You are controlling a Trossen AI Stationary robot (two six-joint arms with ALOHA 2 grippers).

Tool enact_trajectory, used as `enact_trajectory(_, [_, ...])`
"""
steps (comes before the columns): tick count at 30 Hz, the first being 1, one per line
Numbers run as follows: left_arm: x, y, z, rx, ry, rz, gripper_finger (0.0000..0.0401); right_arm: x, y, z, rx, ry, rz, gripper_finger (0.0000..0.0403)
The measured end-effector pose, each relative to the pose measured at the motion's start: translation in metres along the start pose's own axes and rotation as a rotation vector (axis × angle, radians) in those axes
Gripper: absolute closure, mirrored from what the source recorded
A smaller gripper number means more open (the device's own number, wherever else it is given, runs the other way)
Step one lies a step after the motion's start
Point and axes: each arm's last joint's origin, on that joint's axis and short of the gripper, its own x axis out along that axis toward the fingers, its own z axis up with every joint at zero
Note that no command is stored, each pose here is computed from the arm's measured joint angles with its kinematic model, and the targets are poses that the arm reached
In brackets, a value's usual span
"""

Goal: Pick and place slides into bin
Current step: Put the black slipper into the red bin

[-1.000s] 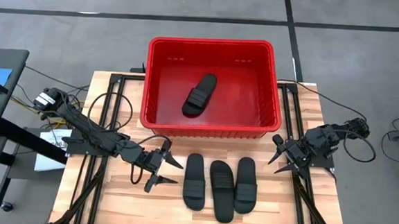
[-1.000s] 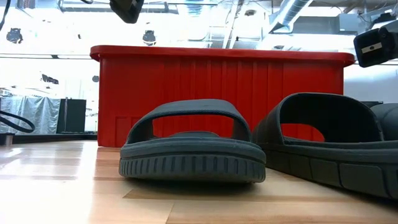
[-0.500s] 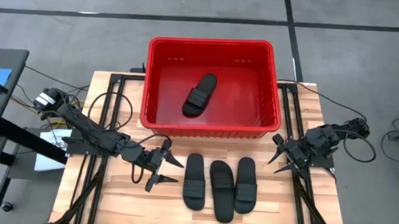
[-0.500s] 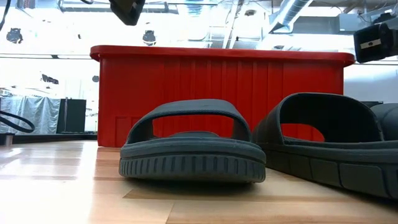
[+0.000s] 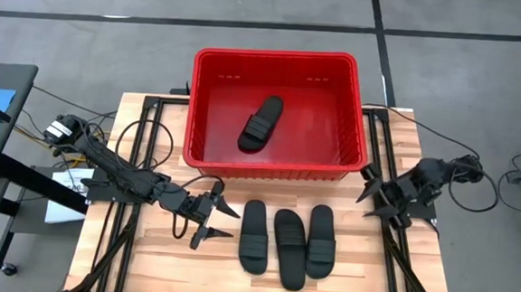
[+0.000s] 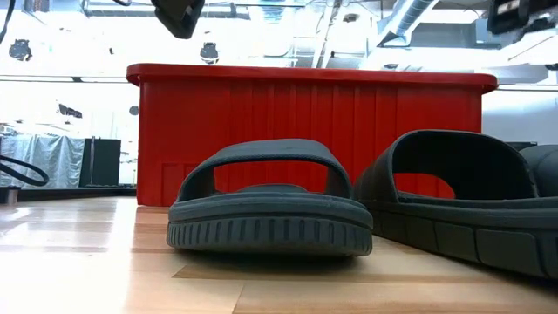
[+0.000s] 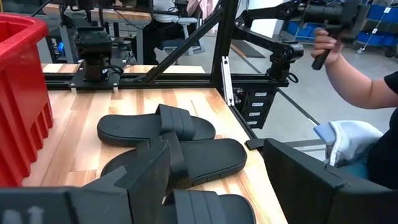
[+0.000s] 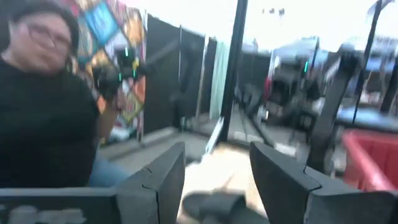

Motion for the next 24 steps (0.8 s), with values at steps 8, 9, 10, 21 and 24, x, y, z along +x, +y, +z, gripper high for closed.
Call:
enact_trajectory(8, [0.000, 0.000, 0.000, 0.001, 0.005, 0.001, 0.0154, 0.005, -0.001, 0.022, 0.071, -0.219, 0.038, 0.0230])
enact_trajectory(9, [0.000, 0.000, 0.000, 0.004, 0.005, 0.001, 0.0154, 0.006, 0.000, 0.024, 0.070, -0.235, 0.044, 0.0230])
enact_trajectory(10, [0.000, 0.000, 0.000, 0.010, 0.005, 0.001, 0.0154, 0.007, 0.000, 0.025, 0.071, -0.254, 0.050, 0.0230])
enact_trajectory(21, [0.000, 0.000, 0.000, 0.018, 0.005, 0.001, 0.0154, 0.010, 0.000, 0.029, 0.064, -0.290, 0.053, 0.0230])
enact_trajectory(24, [0.000, 0.000, -0.001, 0.018, 0.005, 0.002, 0.0154, 0.010, 0.000, 0.029, 0.066, -0.289, 0.035, 0.0230])
